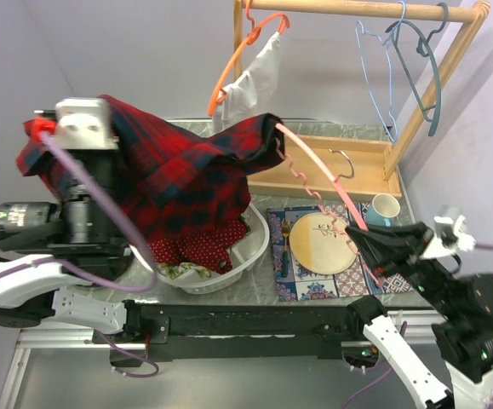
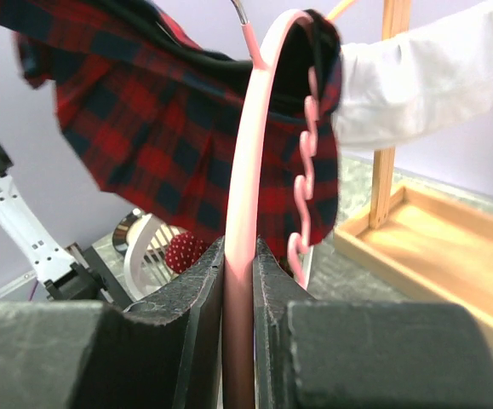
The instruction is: Remove the skirt from the hanger
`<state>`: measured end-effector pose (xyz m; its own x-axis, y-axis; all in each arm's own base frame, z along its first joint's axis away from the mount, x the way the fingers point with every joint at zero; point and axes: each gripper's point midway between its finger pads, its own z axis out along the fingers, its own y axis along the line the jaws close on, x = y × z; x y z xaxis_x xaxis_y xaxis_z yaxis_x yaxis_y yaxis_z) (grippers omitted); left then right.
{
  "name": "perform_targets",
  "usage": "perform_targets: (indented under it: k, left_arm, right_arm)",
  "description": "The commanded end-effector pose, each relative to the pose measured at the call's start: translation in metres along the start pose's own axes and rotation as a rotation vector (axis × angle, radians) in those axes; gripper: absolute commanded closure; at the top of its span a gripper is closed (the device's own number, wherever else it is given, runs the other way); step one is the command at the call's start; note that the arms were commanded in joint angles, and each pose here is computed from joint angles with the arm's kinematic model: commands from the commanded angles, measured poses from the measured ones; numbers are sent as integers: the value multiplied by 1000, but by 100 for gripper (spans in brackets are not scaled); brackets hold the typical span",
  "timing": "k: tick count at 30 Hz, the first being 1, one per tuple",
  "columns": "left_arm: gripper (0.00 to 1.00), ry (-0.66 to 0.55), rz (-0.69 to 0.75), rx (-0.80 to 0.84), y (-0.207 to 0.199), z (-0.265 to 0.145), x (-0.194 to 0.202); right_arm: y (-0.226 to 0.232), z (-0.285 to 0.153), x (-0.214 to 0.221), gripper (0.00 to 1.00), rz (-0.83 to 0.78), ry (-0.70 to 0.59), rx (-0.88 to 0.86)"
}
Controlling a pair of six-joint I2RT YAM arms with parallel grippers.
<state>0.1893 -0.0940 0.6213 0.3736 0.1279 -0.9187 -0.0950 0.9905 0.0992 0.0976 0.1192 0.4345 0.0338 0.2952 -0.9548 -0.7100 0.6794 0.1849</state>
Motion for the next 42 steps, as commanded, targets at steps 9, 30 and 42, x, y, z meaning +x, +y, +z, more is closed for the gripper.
perform_targets:
  k: [9,30,42]
  left_arm:
    - [99,-61,-50,-23,-21,23,4]
    - [99,47,56,-251,17,73,51]
    - [99,134,49,-342,28,96,81]
  right_arm:
    - [65,-26,-28,100,-111,-54,-322]
    - [84,-36,-14,100,-116,-2,-476]
    - [63,-38,-28,100,-126,-72,-322]
